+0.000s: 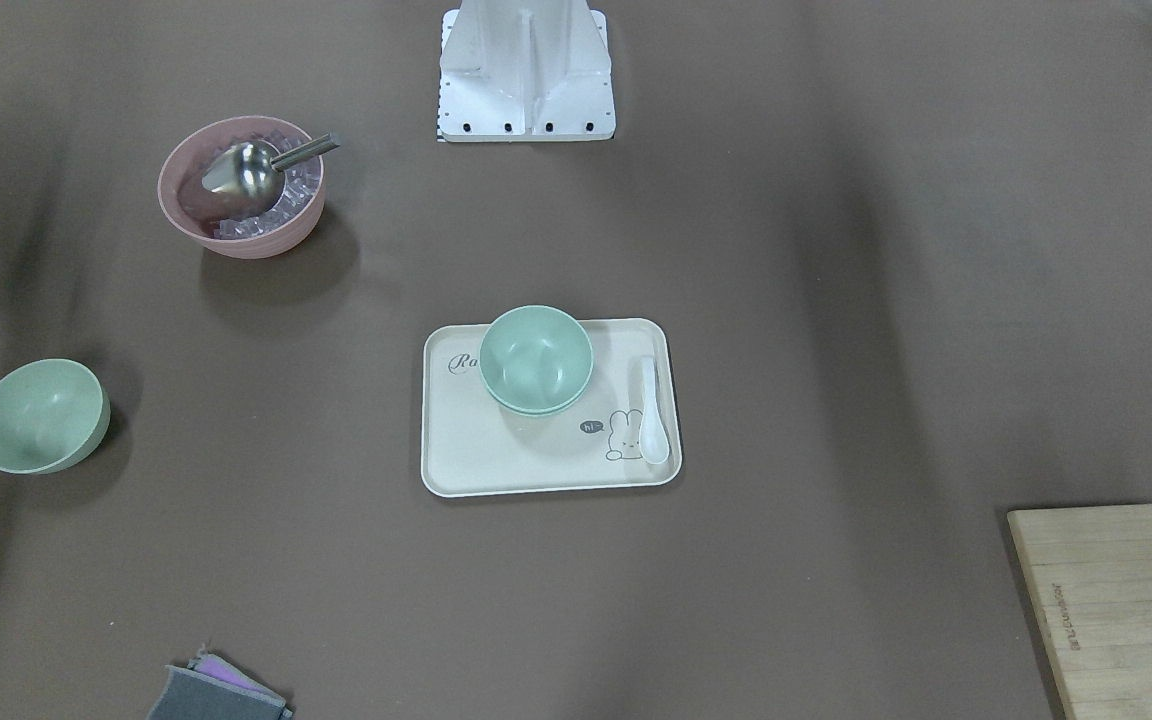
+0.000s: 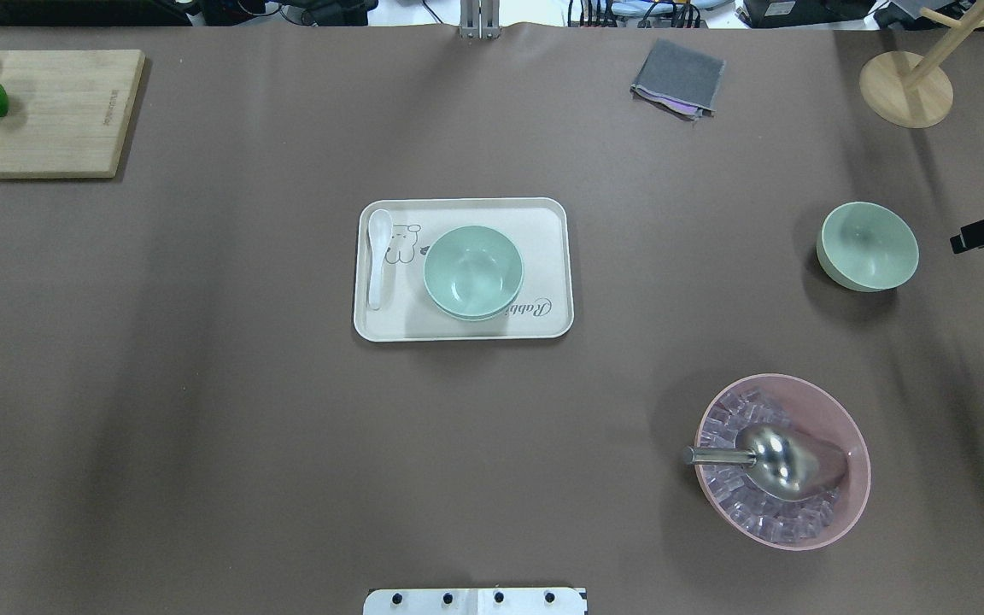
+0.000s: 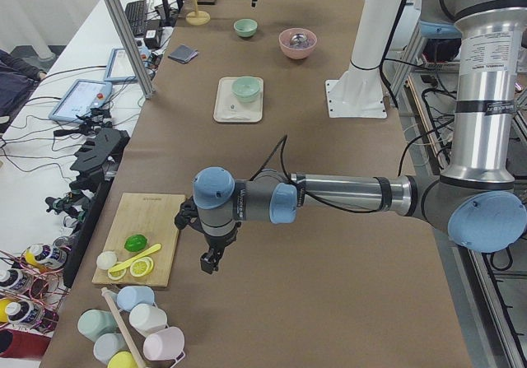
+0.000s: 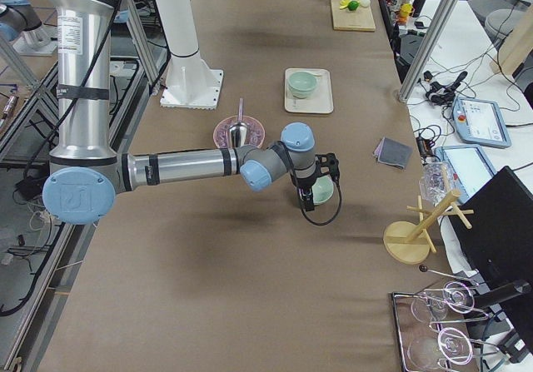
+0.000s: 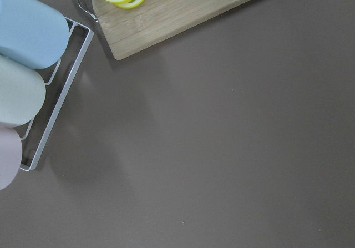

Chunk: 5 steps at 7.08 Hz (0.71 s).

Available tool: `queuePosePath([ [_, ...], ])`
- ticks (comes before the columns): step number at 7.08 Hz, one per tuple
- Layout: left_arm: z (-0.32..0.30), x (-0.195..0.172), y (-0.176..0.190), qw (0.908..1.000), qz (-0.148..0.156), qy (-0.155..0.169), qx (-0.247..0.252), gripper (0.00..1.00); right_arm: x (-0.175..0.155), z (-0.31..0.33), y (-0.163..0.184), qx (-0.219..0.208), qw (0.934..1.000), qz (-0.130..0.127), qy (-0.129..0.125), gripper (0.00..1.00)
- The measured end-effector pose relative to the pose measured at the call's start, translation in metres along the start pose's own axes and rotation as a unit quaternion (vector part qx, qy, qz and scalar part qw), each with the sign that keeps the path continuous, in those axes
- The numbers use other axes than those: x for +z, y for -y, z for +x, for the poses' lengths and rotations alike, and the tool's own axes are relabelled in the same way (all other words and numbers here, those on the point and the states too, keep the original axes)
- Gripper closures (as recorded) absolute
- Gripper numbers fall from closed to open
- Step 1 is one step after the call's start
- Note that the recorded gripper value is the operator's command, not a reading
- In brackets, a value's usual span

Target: Stack green bowls together

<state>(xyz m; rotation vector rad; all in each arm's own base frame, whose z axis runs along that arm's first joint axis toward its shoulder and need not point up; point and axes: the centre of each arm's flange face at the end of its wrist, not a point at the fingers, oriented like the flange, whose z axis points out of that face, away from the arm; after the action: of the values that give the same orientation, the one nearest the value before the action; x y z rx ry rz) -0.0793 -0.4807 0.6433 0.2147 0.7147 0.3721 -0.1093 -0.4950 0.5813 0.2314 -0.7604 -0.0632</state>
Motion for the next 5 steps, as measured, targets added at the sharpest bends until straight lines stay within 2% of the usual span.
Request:
queuePosePath([
  [2,0.01,-0.003,-0.017,1.0,0.003,0.0,0.002,0.02,0.019,0.011,0.006,0.012,0.9998,-0.012,-0.01,0.15],
  [3,0.011,-0.003,-0.02,1.0,0.002,0.0,0.002,0.02,0.022,0.005,0.015,0.013,0.9998,-0.011,-0.008,0.18],
  [5,0.012,-0.003,-0.022,1.0,0.002,0.0,0.001,0.02,0.04,-0.014,0.037,0.028,0.9995,-0.015,-0.009,0.19],
])
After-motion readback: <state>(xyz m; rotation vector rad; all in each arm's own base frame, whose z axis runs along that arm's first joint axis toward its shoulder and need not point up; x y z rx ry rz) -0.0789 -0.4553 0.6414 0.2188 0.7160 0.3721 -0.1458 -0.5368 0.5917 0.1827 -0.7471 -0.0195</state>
